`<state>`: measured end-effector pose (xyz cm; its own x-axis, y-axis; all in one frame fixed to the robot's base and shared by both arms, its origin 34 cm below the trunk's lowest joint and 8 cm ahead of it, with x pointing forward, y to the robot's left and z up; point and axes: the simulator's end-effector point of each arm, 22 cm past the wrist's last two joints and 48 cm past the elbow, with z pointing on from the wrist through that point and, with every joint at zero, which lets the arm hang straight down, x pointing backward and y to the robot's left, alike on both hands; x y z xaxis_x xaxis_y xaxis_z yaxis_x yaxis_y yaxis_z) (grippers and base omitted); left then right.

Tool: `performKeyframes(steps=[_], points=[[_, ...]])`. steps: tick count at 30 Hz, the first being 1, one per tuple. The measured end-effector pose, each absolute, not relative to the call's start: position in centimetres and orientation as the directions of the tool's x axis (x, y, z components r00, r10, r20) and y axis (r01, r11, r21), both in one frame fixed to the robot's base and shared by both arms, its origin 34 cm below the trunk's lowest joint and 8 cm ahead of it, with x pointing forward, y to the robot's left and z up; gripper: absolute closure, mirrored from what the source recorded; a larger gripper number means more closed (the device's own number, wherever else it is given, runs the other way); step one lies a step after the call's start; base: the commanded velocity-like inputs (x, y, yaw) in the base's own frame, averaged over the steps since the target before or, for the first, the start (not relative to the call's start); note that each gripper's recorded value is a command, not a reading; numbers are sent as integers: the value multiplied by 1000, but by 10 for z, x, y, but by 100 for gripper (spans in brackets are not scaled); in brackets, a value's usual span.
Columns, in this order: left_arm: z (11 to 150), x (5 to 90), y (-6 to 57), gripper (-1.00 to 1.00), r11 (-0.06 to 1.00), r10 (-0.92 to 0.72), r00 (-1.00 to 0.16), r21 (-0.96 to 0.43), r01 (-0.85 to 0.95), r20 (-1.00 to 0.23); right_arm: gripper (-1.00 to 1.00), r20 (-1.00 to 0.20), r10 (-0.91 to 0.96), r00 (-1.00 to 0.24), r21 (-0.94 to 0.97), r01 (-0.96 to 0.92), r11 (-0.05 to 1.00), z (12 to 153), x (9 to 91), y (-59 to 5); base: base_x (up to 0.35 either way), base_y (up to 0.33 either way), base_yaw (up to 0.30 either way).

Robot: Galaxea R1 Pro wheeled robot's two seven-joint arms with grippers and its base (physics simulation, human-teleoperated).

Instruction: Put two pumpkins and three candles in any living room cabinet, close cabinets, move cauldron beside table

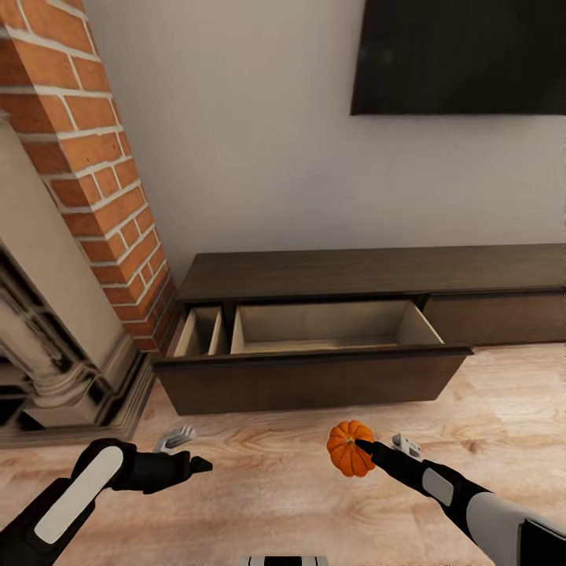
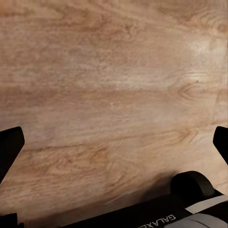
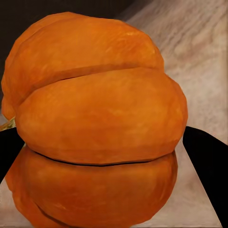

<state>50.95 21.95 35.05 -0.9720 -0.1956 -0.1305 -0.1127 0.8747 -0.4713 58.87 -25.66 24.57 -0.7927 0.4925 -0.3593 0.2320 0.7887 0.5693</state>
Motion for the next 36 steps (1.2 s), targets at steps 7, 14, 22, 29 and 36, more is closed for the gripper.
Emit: performKeyframes(steps=[7, 14, 22, 29, 36], points=[[355, 512, 214, -100, 877, -188, -971, -470, -99, -147, 100, -366, 472, -802, 560, 215, 800, 250, 588, -256, -200, 0, 0], [355, 512, 214, -100, 878, -189, -971, -469, -100, -147, 100, -366, 469, -804, 557, 214, 802, 249, 588, -256, -205, 0, 0], [361, 524, 229, -100, 868, -243, -956, -477, -139, -164, 100, -366, 470, -803, 561, 212, 800, 250, 588, -255, -64, 0, 0], [363, 529, 235, -100, 863, -265, -950, -482, -155, -168, 100, -369, 469, -802, 559, 212, 802, 250, 589, -255, -2, 0, 0], [363, 529, 235, -100, 863, -265, -949, -482, -156, -168, 100, -371, 470, -801, 560, 211, 801, 250, 589, -255, 0, 0, 0]])
